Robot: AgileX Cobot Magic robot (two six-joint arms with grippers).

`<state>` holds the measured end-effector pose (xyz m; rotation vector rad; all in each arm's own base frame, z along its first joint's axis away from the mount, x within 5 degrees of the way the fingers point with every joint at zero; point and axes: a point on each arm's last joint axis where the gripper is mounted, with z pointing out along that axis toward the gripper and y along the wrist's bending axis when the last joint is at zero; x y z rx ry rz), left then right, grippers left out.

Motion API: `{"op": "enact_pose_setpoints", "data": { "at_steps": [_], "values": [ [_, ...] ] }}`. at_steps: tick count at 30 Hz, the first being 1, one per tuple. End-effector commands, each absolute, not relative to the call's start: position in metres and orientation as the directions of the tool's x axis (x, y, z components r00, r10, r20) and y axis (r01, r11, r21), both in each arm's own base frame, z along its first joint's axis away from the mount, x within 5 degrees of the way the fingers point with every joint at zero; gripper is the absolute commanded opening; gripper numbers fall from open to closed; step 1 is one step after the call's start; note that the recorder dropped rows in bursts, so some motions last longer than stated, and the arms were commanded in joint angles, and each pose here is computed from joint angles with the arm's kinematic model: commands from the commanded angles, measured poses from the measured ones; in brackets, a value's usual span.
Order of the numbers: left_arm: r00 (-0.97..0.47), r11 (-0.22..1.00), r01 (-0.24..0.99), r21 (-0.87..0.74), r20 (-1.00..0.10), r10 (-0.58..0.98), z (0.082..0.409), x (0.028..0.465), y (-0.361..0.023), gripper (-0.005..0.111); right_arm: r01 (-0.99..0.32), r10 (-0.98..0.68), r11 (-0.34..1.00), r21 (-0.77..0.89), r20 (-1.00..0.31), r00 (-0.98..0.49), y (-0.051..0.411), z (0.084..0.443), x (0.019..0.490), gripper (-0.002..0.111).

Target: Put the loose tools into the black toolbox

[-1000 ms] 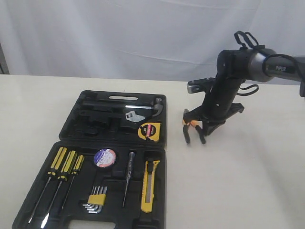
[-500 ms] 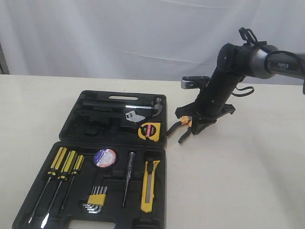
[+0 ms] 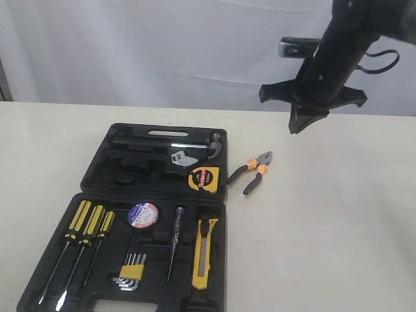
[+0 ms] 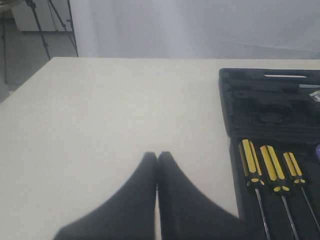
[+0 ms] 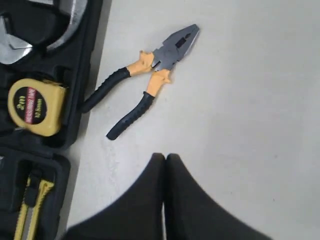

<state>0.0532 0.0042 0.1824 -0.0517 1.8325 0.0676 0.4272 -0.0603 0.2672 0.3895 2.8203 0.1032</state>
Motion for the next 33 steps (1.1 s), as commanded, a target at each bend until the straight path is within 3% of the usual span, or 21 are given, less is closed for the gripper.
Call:
{"op": "enact_pose_setpoints", "data": {
  "at_steps": [1, 11, 33],
  "values": [
    [-0.252, 0.998, -0.067, 0.007, -0.968, -0.01, 0.182, 0.053, 0.004, 0.0, 0.26, 0.282, 0.959, 0.11, -0.317, -0.906, -0.058, 0.31, 0.405, -0.001],
    [-0.252, 0.998, -0.067, 0.007, -0.968, -0.01, 0.182, 0.053, 0.004, 0.0, 0.33, 0.418, 0.902, 0.28, -0.364, -0.833, -0.044, 0.353, 0.383, -0.001],
    [-0.252, 0.998, -0.067, 0.007, -0.968, -0.01, 0.182, 0.053, 0.004, 0.0, 0.326, 0.415, 0.903, 0.281, -0.368, -0.832, -0.044, 0.355, 0.382, -0.001]
  ]
}}
